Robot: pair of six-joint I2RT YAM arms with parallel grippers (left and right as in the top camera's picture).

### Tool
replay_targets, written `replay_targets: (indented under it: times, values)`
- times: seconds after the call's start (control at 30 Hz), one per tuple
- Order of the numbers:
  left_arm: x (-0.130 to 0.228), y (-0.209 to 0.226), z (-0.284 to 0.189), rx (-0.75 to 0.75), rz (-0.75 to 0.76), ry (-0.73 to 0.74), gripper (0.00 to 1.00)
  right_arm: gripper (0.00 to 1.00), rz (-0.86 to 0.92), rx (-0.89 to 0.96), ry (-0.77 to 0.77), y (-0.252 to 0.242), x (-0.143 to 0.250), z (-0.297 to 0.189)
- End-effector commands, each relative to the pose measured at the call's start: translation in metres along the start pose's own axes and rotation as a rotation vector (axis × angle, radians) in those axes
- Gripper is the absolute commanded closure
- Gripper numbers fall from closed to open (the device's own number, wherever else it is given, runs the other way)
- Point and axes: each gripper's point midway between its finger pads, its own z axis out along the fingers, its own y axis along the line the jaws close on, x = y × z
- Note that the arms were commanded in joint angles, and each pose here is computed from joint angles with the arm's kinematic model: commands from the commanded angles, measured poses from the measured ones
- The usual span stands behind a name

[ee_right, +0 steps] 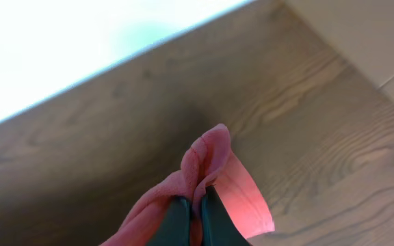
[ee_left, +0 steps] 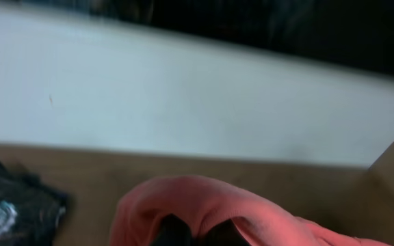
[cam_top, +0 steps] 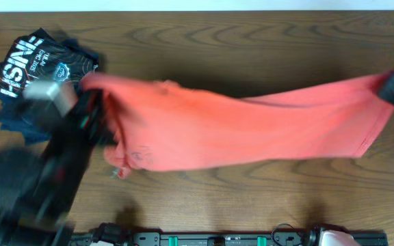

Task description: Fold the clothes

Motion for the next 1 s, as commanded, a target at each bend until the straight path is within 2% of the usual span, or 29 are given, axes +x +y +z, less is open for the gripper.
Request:
replay_targets:
  times: [0.0,0.1,0.2,0.27,0.37,0.47,0.6,0.7,0.8,0.87,0.97]
  values:
    - [0.029,0.009,0.061,-0.049,0.027,0.131,0.93,0.99,-0.037,0.039,0.093,0.005,0.005,0.05]
    - [0.07,0.019,0.125,-0.08,0.064,0.263,0.94,0.99,-0.058,0.041,0.178,0.018,0.014,0.106]
    - [0.103,0.031,0.186,-0.1,0.11,0.338,0.94,0.99,-0.055,0.01,0.186,0.035,0.013,0.162]
    - [0.099,0.041,0.224,-0.109,0.117,0.294,0.94,0.99,-0.041,-0.022,0.124,0.048,-0.001,0.193]
    - [0.053,0.051,0.262,-0.113,0.107,0.117,0.94,0.99,0.005,-0.076,-0.044,0.066,-0.04,0.216]
    - [-0.024,0.06,0.274,-0.112,0.043,-0.121,0.94,0.99,0.074,-0.143,-0.221,0.079,-0.088,0.201]
    - [-0.121,0.065,0.246,-0.078,-0.039,-0.359,0.94,0.99,0.139,-0.2,-0.407,0.079,-0.154,0.143]
    - [-0.166,0.053,0.221,0.017,-0.044,-0.429,0.94,0.99,0.152,-0.202,-0.46,0.072,-0.179,0.108]
    - [-0.173,0.035,0.207,0.134,-0.04,-0.367,0.94,0.99,0.133,-0.152,-0.427,0.059,-0.178,0.089]
    - [-0.152,0.027,0.204,0.177,-0.052,-0.25,0.94,0.99,0.115,-0.078,-0.366,0.046,-0.164,0.092]
    - [-0.094,0.029,0.203,0.165,-0.124,0.013,0.94,0.99,0.057,-0.002,-0.235,0.033,-0.132,0.106]
